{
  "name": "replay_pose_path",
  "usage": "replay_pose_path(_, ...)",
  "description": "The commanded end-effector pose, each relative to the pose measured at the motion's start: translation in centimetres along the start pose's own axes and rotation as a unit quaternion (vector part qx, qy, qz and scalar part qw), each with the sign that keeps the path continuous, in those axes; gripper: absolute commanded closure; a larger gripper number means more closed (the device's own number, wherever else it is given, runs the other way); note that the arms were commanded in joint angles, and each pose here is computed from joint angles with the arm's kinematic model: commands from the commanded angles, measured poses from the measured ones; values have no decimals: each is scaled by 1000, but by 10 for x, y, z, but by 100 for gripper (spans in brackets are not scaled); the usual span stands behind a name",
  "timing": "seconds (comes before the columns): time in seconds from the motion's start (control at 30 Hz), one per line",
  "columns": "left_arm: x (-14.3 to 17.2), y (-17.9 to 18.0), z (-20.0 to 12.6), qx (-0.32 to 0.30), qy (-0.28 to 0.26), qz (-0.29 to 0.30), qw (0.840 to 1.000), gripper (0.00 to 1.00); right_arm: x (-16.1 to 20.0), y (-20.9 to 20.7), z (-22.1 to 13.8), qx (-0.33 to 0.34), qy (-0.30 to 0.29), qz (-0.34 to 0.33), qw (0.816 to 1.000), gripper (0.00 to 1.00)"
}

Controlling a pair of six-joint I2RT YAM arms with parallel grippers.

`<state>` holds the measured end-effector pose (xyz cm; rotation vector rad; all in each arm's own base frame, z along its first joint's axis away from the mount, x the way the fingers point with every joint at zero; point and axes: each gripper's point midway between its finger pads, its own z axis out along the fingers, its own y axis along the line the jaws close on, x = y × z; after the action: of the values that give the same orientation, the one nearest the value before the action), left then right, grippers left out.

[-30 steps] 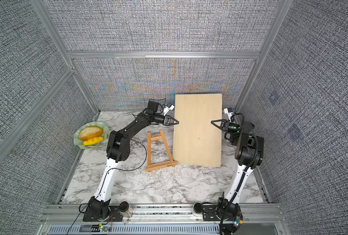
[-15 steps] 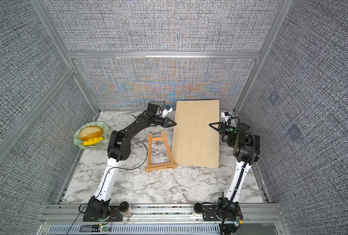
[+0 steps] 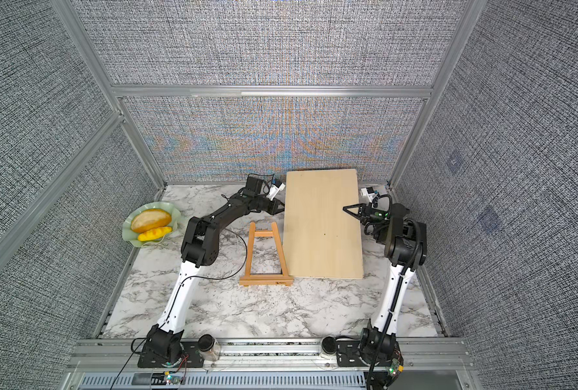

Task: Disassemble the easel
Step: Place the drawing board at the center of the board.

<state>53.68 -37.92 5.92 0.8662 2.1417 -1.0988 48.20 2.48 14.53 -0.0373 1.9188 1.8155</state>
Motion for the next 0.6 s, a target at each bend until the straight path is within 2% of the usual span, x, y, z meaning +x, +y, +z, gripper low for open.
replay_pose_path(0.0, -13, 11, -16, -24, -21, 0, 999, 100, 12, 4, -3, 3, 44, 9, 999, 100)
replay_pose_path(0.57, -51, -6, -61, -43, -59, 30, 997, 100, 5, -19, -5, 5, 42, 42, 998, 97)
